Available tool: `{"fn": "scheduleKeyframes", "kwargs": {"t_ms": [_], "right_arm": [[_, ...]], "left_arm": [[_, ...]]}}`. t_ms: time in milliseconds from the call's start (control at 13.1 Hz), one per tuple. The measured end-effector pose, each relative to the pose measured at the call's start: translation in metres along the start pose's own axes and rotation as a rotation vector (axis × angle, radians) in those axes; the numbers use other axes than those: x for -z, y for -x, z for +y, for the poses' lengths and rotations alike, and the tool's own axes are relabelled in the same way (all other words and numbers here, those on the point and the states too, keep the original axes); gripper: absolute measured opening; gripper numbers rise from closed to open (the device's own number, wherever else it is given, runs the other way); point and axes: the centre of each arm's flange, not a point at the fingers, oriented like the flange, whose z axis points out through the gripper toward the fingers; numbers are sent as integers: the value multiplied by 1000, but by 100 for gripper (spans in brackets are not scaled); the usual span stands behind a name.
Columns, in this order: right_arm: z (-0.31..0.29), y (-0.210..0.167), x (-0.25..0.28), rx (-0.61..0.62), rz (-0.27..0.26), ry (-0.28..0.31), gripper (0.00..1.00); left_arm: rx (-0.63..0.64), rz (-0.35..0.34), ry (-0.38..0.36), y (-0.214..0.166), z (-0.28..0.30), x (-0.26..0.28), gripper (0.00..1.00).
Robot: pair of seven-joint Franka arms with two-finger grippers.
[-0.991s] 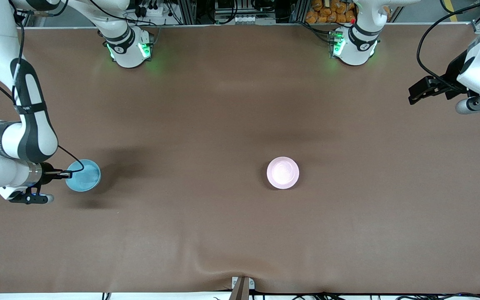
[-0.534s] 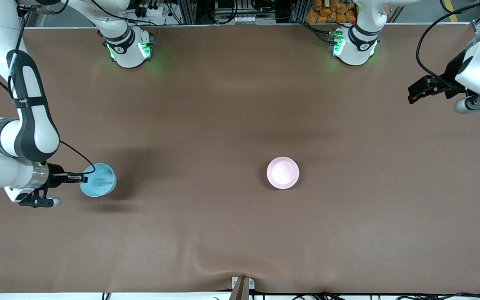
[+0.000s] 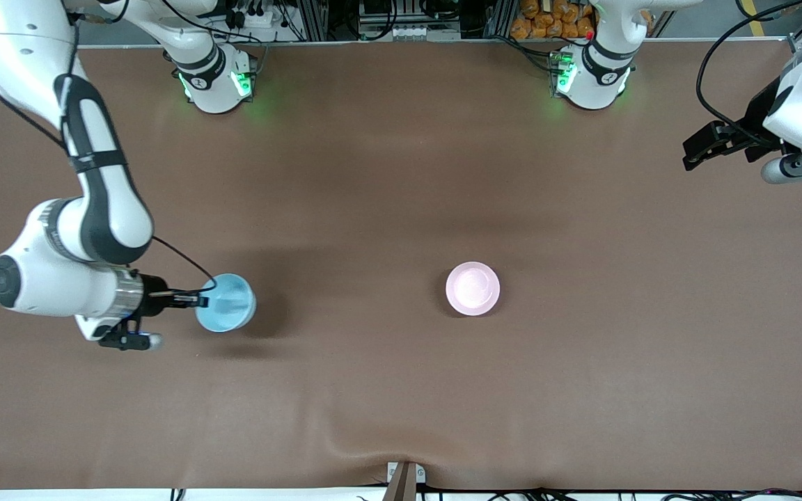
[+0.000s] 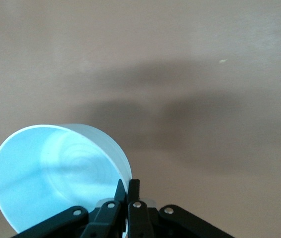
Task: Stack pink and blue bowls on white bowl
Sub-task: 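Carry the blue bowl with the right gripper onto the pink bowl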
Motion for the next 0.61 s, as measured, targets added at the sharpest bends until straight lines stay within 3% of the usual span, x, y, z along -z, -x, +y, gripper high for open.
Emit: {"fn": "scheduleKeyframes", "kwargs": {"t_ms": [305, 534, 610], "right_arm": [[-105, 21, -18, 45, -7, -5, 3], [-174, 48, -52, 45, -80, -146, 3], [-191, 54, -70, 49, -86, -167, 3]], "left_arm": [[1, 7, 1, 1, -1, 3, 100], [9, 16, 5, 0, -10, 6, 100], [6, 19, 6, -1, -15, 6, 100]]}}
